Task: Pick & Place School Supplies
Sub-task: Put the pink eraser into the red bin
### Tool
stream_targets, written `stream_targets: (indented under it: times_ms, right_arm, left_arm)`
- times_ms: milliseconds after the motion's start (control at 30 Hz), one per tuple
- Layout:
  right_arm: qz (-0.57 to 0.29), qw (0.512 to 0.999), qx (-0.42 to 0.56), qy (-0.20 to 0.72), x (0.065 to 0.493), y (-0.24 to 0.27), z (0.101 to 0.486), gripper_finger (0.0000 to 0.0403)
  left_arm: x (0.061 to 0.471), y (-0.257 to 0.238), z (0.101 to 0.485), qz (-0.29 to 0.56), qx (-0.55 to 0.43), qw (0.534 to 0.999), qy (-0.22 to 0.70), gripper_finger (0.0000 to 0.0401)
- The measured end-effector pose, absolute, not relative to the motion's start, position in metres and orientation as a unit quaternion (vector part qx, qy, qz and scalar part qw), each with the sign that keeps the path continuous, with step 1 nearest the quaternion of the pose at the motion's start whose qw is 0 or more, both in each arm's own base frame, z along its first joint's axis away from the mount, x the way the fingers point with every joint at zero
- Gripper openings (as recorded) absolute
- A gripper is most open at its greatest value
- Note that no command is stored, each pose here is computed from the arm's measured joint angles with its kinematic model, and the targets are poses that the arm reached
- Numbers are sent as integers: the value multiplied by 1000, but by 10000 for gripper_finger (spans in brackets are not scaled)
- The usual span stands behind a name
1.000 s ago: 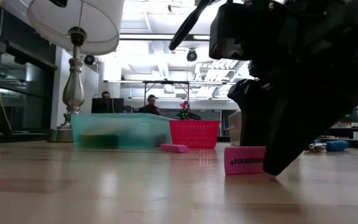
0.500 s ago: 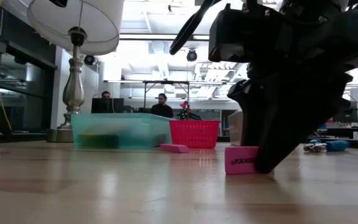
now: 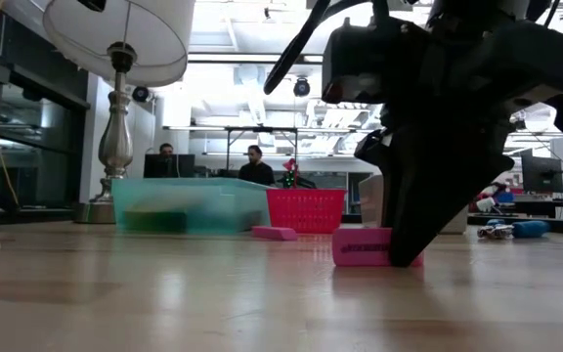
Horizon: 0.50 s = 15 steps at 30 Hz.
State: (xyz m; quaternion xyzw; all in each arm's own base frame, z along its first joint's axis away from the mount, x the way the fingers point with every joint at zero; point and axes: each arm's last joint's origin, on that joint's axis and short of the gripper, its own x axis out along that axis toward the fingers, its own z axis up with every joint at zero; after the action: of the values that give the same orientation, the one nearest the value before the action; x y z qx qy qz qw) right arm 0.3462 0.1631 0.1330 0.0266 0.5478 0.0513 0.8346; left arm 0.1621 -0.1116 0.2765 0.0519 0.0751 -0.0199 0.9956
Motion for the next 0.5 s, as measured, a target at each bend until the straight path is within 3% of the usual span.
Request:
stream_targets:
  times_ms: [267, 500]
  right_arm:
    - [40, 832, 84, 547, 350, 157, 138, 42]
    - [41, 845, 146, 513, 358, 146, 156, 28]
  left_arm:
    - [162, -112, 276, -20, 52, 996, 75, 218]
    - [162, -112, 276, -20, 52, 996, 75, 218]
